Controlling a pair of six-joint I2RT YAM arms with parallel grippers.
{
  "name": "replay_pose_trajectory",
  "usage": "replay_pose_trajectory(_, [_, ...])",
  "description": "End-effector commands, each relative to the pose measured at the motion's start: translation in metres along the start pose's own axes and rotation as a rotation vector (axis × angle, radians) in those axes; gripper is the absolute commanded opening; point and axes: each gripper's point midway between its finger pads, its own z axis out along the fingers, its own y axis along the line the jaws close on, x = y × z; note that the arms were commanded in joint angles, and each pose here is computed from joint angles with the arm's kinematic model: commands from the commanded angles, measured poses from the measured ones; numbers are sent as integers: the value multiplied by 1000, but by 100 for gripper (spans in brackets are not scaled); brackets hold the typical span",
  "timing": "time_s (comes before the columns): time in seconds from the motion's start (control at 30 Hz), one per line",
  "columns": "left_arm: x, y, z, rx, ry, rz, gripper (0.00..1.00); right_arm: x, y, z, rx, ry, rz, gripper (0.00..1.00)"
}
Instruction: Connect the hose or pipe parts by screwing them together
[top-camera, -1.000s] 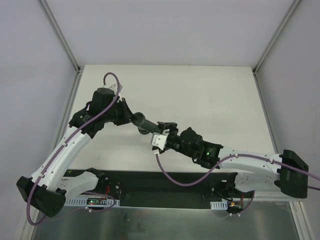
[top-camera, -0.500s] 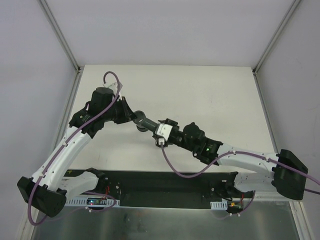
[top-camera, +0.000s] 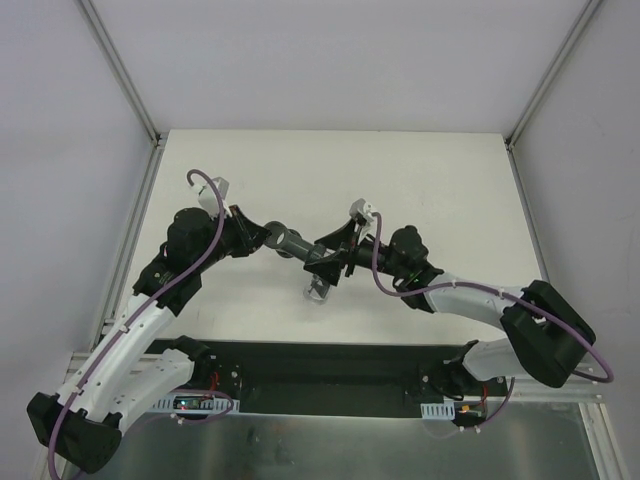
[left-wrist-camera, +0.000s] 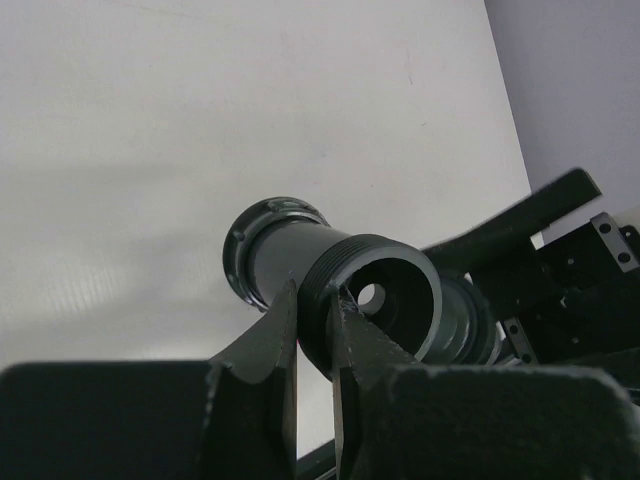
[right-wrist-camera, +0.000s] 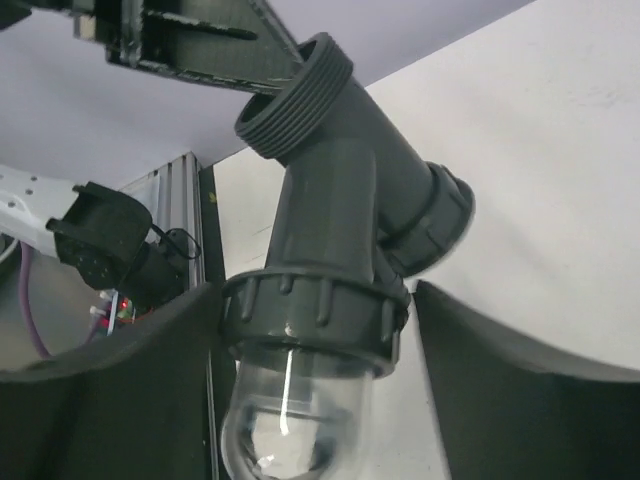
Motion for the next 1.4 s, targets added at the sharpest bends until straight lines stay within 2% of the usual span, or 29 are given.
replay_pose_trajectory(0.0, [-19,-25,-8,71,-31,29,0,-47,-6,-12,63,-163,69,99])
replay_pose_trajectory(0.03, [-23,-25,-8,57,-35,20,0,-47,-4,-15,65,-161,27,97])
replay_pose_trajectory(0.17, [-22,-23,-7,13,10,-15,0,-57,6,-26,112,-155,-216,96])
replay_pose_trajectory(0.2, [-21,-23,-7,5,20,-23,0,-40,9,-25,122,-77,-254,96])
replay_pose_trajectory(0.23, [-19,-21,-6,-20,47,-53,0,-39,8,-26,138,-49,-384,96])
replay_pose_trajectory(0.33, [-16,-28,-4,-8,96,-85,0,-34,13,-29,182,12,-588,96])
replay_pose_trajectory(0.6, [-18,-34,-6,-13,142,-123,0,-6,11,-24,165,129,-541,96])
replay_pose_trajectory(0.7, [-13,-33,-7,-9,203,-133,0,10,3,-28,189,170,-555,98])
replay_pose_trajectory(0.8, [-7,-29,-3,-20,275,-144,0,13,-3,-31,207,188,-596,90])
replay_pose_trajectory(0.83, [-2,-28,0,-24,308,-151,0,14,-5,-32,214,192,-605,82])
replay_pose_trajectory(0.93, [2,-27,3,-27,352,-152,0,13,-9,-33,231,208,-649,70])
replay_pose_trajectory(1.1, [5,-25,7,-44,407,-132,0,19,-16,-35,272,268,-805,69])
replay_pose_trajectory(1.17, [9,-21,8,-65,432,-131,0,19,-20,-35,304,284,-875,73])
replay_pose_trajectory(1.2, [8,-18,10,-75,431,-122,0,18,-23,-35,322,284,-872,80])
replay_pose_trajectory(1.23, [8,-15,11,-88,429,-119,0,16,-24,-35,339,275,-856,92])
replay_pose_trajectory(1.3, [6,-11,13,-109,413,-113,0,17,-24,-34,360,262,-764,97])
replay_pose_trajectory(1.37, [4,-9,14,-117,400,-113,0,22,-20,-32,344,237,-628,96])
